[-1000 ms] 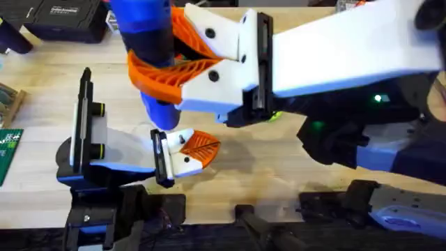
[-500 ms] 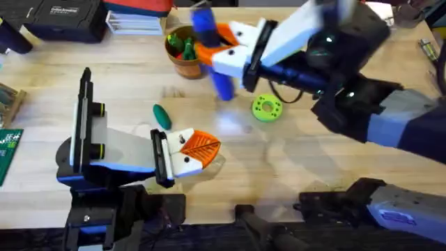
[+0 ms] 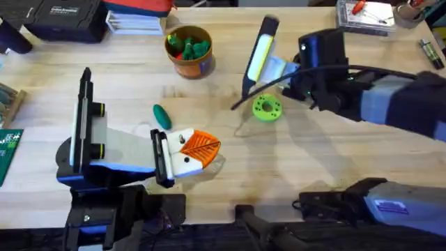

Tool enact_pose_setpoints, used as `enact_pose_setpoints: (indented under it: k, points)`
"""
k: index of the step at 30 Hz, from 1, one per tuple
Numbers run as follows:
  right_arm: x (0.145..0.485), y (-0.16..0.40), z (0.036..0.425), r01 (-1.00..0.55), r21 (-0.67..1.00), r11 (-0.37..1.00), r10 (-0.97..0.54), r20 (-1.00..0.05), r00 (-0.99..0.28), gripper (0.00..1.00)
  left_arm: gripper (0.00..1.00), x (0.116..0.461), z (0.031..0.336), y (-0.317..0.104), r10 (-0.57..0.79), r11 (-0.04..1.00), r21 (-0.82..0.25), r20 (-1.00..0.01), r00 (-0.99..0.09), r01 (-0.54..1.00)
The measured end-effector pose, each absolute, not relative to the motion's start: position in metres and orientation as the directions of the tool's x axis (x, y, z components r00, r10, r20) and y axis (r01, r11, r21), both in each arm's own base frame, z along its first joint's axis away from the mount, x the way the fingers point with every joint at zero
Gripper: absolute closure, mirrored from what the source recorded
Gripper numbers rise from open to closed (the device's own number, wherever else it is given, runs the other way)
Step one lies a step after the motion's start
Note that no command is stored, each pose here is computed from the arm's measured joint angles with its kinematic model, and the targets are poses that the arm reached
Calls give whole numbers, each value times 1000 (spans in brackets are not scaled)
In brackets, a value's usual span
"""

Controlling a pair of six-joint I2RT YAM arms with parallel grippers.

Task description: Pick up the gripper from the table and insert it into the empty holder that is missing its gripper. Then pick up a screw, insert it into the mounting hole, and use the screwdriver to tighten it. Finally, clean up the table by picking up the vegetable and placing it into the bucket.

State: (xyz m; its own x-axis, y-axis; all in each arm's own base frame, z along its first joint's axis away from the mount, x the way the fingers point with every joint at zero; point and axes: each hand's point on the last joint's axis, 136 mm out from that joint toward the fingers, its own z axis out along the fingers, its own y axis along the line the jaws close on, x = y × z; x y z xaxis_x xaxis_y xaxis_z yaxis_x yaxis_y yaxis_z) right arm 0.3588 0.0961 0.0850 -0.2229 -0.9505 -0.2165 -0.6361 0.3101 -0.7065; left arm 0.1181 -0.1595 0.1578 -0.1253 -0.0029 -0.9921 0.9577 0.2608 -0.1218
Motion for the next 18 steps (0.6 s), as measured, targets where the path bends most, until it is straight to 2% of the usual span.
enact_pose_setpoints:
  k: [6,13,14,18]
  points:
    - [355,64,47,-705,-665,247,-959,-63,-277,974,997,118,158,-159,-3,261,-122,-992,-125,958]
    - [356,65,39,-754,-647,117,-983,32,-180,974,997,118,158,-159,-3,261,-122,-992,-125,958]
    - [356,66,39,-758,-643,111,-985,33,-171,898,997,118,158,-159,-3,261,-122,-992,-125,958]
    - [363,73,47,-749,-654,104,-988,19,-154,323,997,118,158,-159,-3,261,-122,-992,-126,958]
